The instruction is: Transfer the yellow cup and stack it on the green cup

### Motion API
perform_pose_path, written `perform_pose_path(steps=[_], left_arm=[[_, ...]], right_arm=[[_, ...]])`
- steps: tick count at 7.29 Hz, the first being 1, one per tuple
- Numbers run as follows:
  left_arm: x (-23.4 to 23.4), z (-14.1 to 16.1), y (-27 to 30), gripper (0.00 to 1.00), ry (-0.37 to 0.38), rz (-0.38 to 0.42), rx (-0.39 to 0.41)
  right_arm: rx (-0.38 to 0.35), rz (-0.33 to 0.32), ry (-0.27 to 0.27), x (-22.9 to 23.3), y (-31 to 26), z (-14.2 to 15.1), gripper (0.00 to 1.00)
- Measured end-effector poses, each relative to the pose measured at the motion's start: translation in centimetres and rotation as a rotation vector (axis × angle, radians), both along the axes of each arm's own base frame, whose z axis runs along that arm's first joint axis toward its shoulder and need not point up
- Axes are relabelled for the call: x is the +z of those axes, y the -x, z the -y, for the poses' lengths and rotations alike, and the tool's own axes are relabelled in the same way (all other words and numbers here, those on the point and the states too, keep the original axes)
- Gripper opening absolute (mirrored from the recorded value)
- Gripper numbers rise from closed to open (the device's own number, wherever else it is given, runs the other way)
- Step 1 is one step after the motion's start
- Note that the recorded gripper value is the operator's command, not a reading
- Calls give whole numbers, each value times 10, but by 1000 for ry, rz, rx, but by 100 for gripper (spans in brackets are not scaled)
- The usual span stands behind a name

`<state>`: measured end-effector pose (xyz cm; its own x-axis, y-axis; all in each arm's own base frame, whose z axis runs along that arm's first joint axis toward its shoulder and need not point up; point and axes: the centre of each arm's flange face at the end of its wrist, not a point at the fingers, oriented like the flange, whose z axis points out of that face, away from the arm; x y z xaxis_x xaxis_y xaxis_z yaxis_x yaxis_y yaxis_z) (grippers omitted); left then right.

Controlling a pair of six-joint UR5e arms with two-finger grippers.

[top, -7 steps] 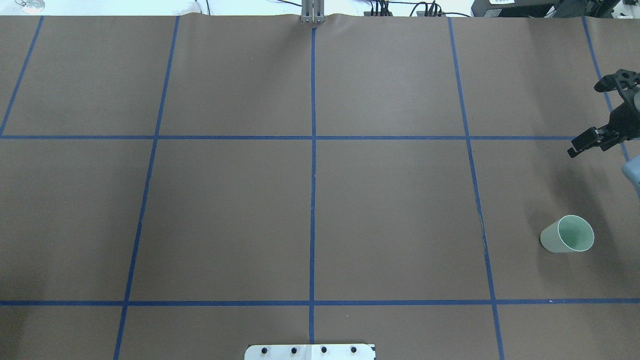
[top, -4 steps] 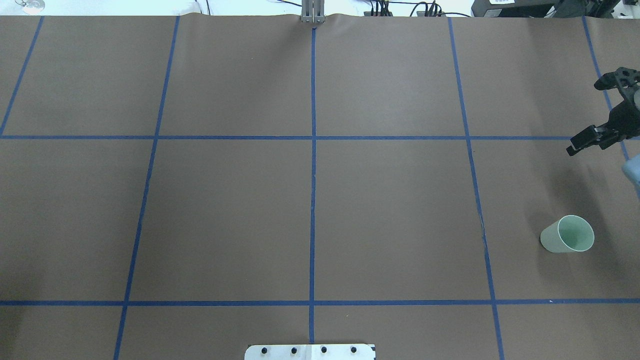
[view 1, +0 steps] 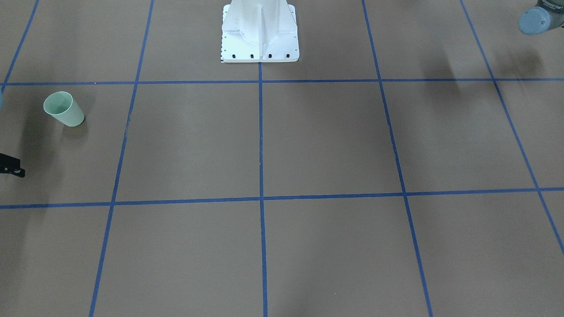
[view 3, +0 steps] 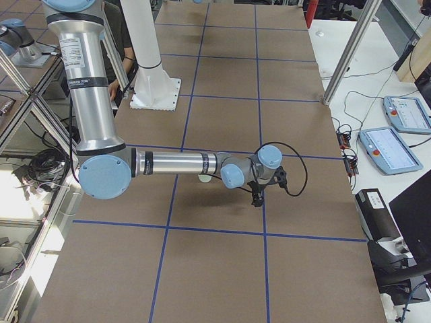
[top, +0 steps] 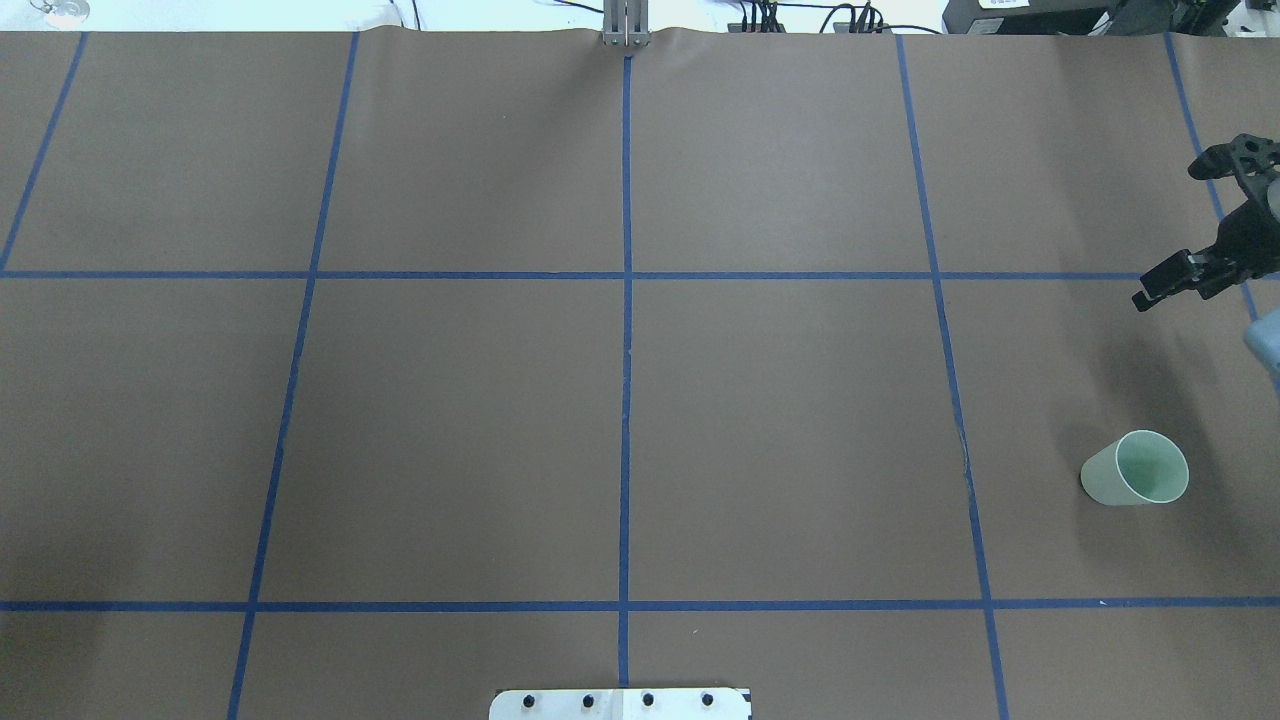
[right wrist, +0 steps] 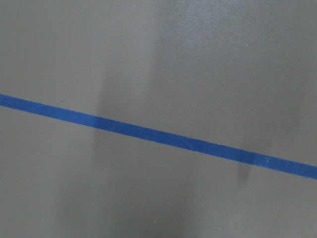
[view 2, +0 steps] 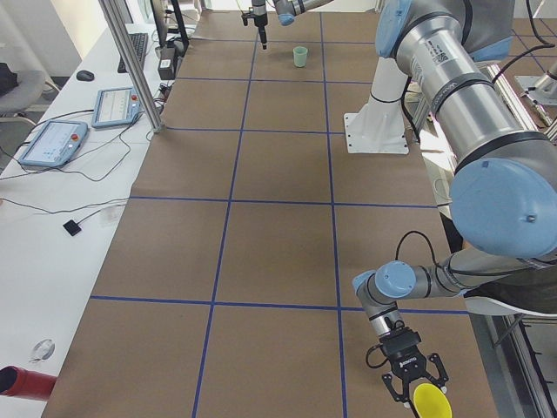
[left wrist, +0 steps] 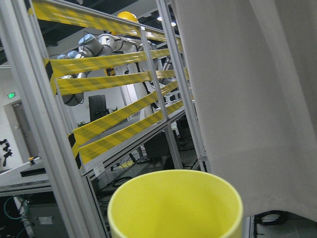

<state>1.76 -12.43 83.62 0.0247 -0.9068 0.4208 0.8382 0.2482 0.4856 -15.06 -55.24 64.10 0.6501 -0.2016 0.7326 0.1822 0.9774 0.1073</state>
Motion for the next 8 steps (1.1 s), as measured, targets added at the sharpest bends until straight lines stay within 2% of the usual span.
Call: perform_pose_path(steps=[2,3,4,6,8], left_arm=[[-12,32,3,55,-99,-37,110],[-21,60,-14,55,-158,-64,171],[-37,99,-36,55,-215,-103,234],[-102,198,-79,55,-368,-169,382],[-178,276,-133,55,-541,-217,583]], right_arm=[[-1,9,8,0,0,-1,100],[-3,20,12,-1,1,-1,100],[-3,27,10,-4,1,-1,100],[9,38,2,-18,3,5,100],[49,47,12,-40,9,20,100]])
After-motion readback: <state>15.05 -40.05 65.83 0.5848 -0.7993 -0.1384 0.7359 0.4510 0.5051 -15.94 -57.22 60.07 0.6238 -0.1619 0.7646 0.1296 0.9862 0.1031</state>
